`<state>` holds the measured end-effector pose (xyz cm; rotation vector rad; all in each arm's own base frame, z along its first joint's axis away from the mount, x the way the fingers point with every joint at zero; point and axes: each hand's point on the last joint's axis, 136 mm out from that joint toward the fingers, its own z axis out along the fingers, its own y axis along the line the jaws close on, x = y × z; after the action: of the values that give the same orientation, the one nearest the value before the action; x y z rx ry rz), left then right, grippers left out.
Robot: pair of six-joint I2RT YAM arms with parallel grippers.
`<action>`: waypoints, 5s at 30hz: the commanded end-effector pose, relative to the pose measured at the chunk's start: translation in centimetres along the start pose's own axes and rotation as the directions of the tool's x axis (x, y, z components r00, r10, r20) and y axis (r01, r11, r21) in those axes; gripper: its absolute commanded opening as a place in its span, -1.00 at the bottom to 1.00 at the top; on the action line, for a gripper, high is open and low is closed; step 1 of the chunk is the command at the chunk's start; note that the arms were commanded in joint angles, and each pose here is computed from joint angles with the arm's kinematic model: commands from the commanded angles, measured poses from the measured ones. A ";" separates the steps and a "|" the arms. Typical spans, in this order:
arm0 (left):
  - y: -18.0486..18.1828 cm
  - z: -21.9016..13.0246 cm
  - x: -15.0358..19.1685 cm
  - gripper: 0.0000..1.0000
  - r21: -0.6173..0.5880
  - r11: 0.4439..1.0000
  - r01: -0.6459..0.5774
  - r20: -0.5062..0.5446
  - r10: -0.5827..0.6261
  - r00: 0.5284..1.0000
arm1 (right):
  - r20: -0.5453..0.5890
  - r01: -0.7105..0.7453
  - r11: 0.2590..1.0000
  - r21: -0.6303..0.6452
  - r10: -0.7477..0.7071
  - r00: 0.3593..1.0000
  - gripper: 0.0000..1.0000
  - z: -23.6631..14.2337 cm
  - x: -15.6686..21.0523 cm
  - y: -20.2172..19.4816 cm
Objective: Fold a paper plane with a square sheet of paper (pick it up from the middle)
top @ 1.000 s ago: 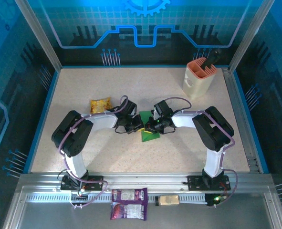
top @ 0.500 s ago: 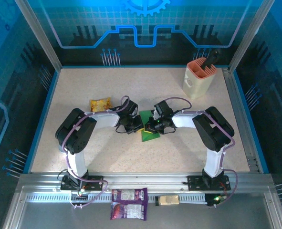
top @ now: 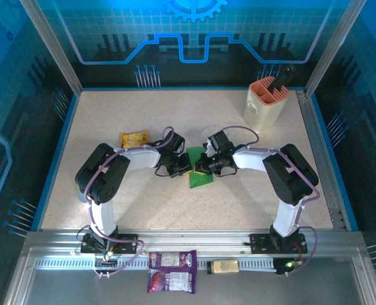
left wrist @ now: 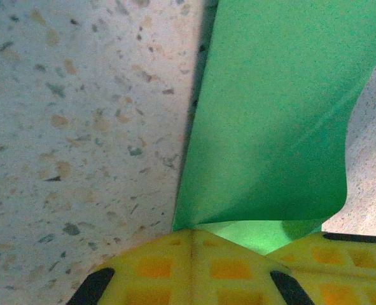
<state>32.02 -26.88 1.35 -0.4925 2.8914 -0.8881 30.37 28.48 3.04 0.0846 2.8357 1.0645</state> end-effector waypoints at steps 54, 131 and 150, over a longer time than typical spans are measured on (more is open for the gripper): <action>-3.7 -0.4 4.7 -0.80 0.119 0.992 0.044 -0.070 -0.036 0.997 | 0.057 -0.228 0.943 0.242 0.220 0.974 -0.94 1.8 2.8 -10.5; -2.0 -3.3 4.6 -0.86 0.100 0.995 -0.008 -0.039 0.012 0.999 | 0.025 -0.209 0.932 0.298 0.211 0.977 -0.93 1.8 2.5 -11.1; 4.4 0.0 5.6 -1.00 -0.121 0.989 0.088 -0.077 -0.098 0.992 | 0.055 0.051 0.997 0.058 -0.054 0.997 -0.90 -0.3 -1.9 -1.9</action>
<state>27.50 -27.13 1.43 -0.5645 2.9402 -0.9219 31.97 26.94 1.48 0.1352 2.7886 1.0155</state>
